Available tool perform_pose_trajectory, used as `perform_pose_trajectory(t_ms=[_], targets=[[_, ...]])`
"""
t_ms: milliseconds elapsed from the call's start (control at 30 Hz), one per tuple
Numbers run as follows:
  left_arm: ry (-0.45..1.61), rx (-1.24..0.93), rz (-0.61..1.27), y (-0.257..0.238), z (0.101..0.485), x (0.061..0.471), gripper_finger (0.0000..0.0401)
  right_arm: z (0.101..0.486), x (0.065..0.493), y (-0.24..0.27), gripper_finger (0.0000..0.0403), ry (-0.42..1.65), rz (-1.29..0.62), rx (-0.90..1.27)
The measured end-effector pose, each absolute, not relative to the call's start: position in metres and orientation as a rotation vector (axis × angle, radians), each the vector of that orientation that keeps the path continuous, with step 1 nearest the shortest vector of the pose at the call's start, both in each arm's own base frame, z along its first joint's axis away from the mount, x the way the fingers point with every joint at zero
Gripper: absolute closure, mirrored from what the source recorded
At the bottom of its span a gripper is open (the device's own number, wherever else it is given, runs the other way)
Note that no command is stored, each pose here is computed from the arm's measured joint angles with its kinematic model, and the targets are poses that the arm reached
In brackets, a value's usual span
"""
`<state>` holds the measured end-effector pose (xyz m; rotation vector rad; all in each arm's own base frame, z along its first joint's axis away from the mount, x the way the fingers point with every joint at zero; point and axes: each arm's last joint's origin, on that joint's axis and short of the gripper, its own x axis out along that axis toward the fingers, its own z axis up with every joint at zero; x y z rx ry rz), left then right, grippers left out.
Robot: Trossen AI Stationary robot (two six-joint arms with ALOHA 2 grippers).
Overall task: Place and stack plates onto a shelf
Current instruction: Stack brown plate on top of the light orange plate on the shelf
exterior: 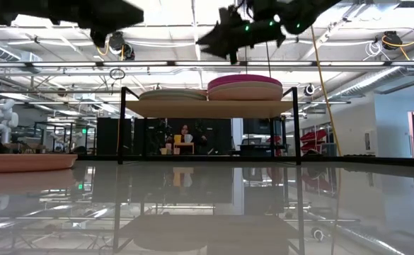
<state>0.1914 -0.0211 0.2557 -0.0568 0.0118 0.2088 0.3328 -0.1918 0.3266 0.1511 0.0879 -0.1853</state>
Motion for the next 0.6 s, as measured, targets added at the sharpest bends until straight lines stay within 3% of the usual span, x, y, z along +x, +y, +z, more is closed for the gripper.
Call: perform_pose_trajectory(t_ms=[267, 600], targets=[[0.311, -0.154, 0.244, -0.023, 0.24, 0.188, 0.0313, 0.331, 0.305, -0.11, 0.0247, 0.07, -0.033, -0.001], [0.797, -0.479, 0.472, -0.024, 0.203, 0.174, 0.0313, 0.305, 0.237, -0.042, 0.0247, -0.036, -0.061, -0.069]])
